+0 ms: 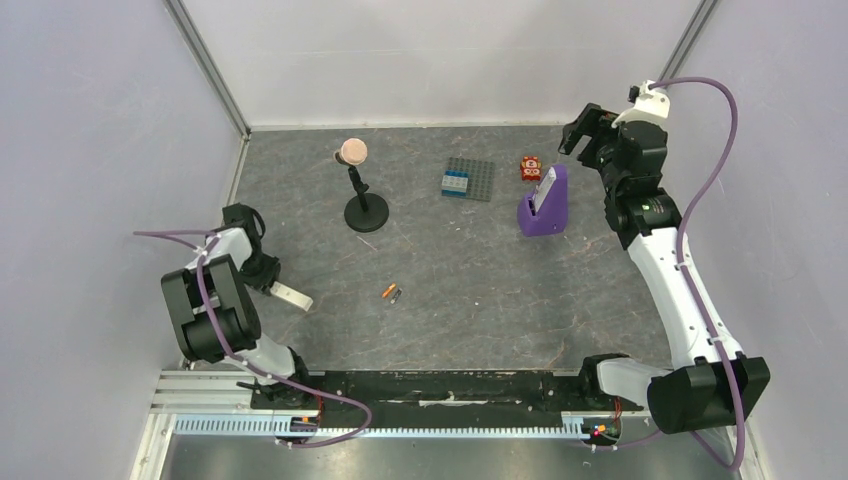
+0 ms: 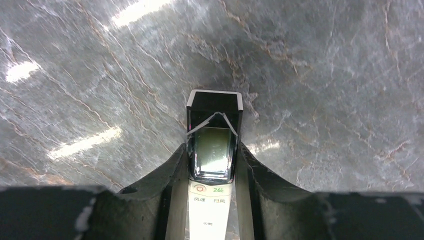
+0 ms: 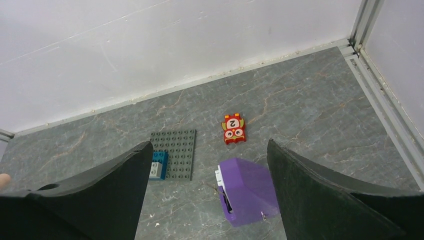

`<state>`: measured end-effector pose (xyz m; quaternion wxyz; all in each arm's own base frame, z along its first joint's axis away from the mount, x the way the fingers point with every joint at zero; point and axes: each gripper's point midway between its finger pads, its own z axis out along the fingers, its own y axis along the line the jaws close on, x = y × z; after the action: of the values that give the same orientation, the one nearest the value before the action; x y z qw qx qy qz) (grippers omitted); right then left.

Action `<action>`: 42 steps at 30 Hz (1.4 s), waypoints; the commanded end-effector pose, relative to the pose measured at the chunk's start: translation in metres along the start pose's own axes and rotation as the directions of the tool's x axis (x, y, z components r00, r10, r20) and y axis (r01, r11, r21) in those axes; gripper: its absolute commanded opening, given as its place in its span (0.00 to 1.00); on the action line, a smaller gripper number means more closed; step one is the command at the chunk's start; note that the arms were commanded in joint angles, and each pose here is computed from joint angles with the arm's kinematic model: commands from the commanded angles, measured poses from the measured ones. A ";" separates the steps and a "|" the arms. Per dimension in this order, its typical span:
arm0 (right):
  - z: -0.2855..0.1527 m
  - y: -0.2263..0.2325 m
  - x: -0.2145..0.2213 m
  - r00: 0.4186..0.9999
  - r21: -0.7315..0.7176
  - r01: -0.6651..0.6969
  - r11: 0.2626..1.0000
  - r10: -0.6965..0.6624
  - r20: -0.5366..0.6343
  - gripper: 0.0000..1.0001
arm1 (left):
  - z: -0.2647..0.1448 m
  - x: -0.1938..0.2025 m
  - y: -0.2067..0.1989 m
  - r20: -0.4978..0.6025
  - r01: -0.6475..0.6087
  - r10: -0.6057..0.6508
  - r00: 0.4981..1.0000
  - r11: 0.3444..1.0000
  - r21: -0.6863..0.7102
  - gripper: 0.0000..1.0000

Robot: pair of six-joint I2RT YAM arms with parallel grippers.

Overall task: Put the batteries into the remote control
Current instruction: Pick up the remote control from the center of the board, then adjust the remote control.

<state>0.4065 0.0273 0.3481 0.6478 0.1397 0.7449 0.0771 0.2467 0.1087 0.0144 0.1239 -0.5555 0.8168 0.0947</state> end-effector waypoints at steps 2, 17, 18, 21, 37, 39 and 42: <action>-0.002 0.010 -0.002 1.000 -0.058 -0.023 0.998 0.024 0.008 0.87 | -0.018 0.024 -0.011 0.017 -0.094 0.093 0.996 0.992 0.082 0.14; -0.026 0.083 0.060 0.976 -0.417 -0.172 0.893 0.099 -0.192 0.74 | -0.158 0.094 -0.067 0.224 -0.291 0.193 0.955 0.755 0.588 0.02; -0.033 0.094 0.068 0.973 -0.448 -0.177 0.876 0.088 -0.212 0.74 | -0.170 0.096 -0.070 0.230 -0.292 0.187 0.955 0.722 0.628 0.02; -0.057 0.130 0.092 0.962 -0.540 -0.184 0.821 0.037 -0.271 0.76 | -0.214 0.101 -0.082 0.262 -0.326 0.195 0.945 0.571 0.753 0.02; -0.219 0.275 0.122 0.946 -0.940 -0.301 0.160 -0.077 -0.316 0.97 | -0.425 0.166 -0.098 0.538 -0.365 0.300 0.788 -0.475 0.800 0.02; -0.225 0.281 0.124 0.937 -0.935 -0.331 0.127 -0.077 -0.342 0.98 | -0.438 0.171 -0.095 0.565 -0.358 0.299 0.769 -0.531 0.768 0.02; -0.228 0.290 0.129 0.922 -0.924 -0.363 0.119 -0.097 -0.374 0.98 | -0.456 0.177 -0.091 0.580 -0.326 0.294 0.760 -0.599 0.731 0.02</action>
<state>0.2095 0.3439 0.3228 0.4389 -0.2548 0.6236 0.5946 0.2515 -0.1969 0.3265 0.4480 0.0230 0.7200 -0.5295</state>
